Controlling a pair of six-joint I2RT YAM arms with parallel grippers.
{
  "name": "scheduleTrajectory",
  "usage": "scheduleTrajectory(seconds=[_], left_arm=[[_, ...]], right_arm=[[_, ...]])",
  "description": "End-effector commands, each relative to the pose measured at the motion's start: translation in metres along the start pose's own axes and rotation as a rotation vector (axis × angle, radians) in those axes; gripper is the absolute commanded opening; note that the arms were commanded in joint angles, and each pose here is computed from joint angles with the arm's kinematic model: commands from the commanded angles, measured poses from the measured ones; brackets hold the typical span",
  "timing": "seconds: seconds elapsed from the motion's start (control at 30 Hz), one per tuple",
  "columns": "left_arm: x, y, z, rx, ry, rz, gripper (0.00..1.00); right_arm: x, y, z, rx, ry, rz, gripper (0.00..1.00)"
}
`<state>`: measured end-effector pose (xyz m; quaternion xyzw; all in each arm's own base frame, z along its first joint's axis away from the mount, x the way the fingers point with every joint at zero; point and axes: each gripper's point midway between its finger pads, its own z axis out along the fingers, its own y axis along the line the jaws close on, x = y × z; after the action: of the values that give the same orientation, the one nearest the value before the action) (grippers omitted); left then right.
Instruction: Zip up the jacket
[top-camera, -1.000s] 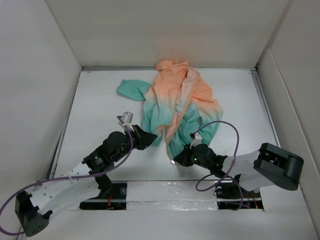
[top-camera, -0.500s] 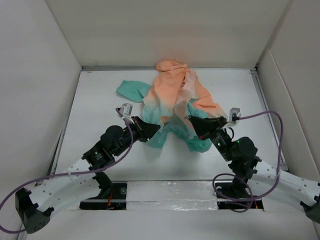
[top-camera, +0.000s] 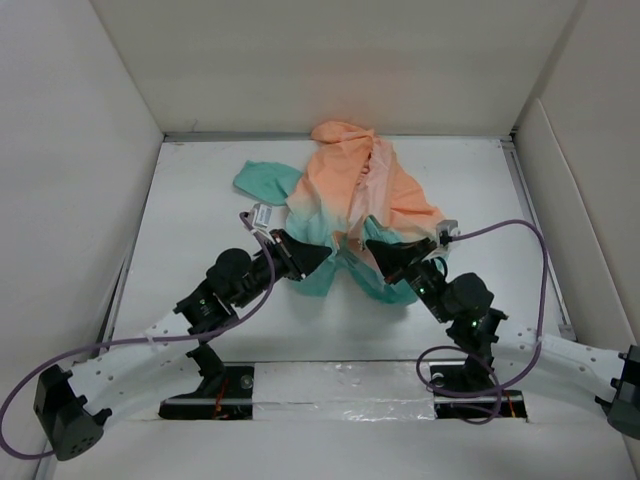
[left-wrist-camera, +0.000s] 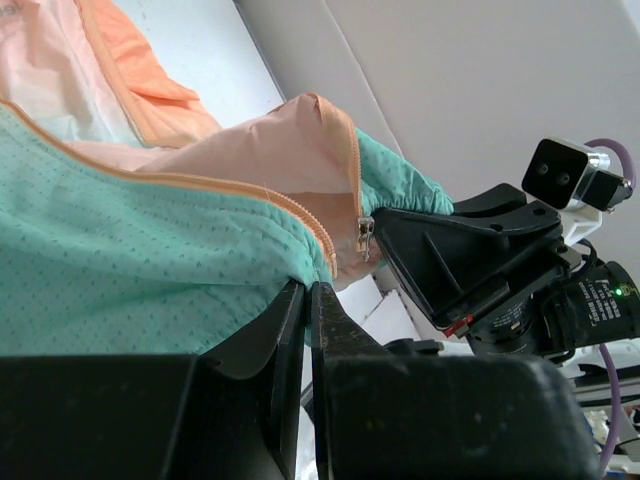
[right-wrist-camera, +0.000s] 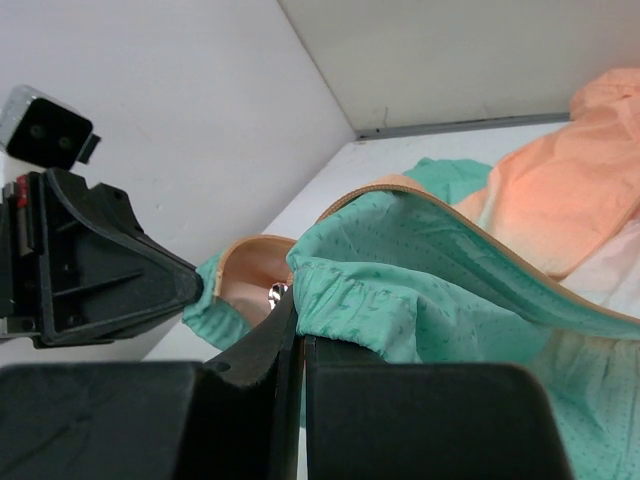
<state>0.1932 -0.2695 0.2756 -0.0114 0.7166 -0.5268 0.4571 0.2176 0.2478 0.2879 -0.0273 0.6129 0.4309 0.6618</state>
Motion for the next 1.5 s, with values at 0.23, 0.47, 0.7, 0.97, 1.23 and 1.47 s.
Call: scheduleTrajectory(seconds=[0.23,0.47,0.7,0.97,1.23,1.47], left_arm=[[-0.014,0.001,0.010,0.020,-0.107,-0.100,0.00],[-0.013,-0.003,0.017,0.009,-0.146,-0.117,0.00],[-0.009,-0.006,0.026,0.026,-0.128,-0.124,0.00],[-0.010,-0.009,0.028,0.035,-0.127,-0.123,0.00],[-0.009,-0.001,0.028,0.000,-0.131,-0.124,0.00],[-0.008,0.005,0.030,-0.037,-0.127,-0.118,0.00]], right_arm=[[-0.014,0.009,0.011,-0.012,-0.061,0.059,0.00],[-0.009,0.008,0.012,-0.005,-0.044,0.072,0.00],[-0.007,0.009,0.013,-0.015,-0.042,0.079,0.00],[0.000,0.002,0.015,0.023,-0.022,0.061,0.00],[0.002,-0.008,0.017,0.110,-0.013,-0.006,0.00],[0.002,-0.003,0.022,0.140,-0.010,-0.055,0.00]])
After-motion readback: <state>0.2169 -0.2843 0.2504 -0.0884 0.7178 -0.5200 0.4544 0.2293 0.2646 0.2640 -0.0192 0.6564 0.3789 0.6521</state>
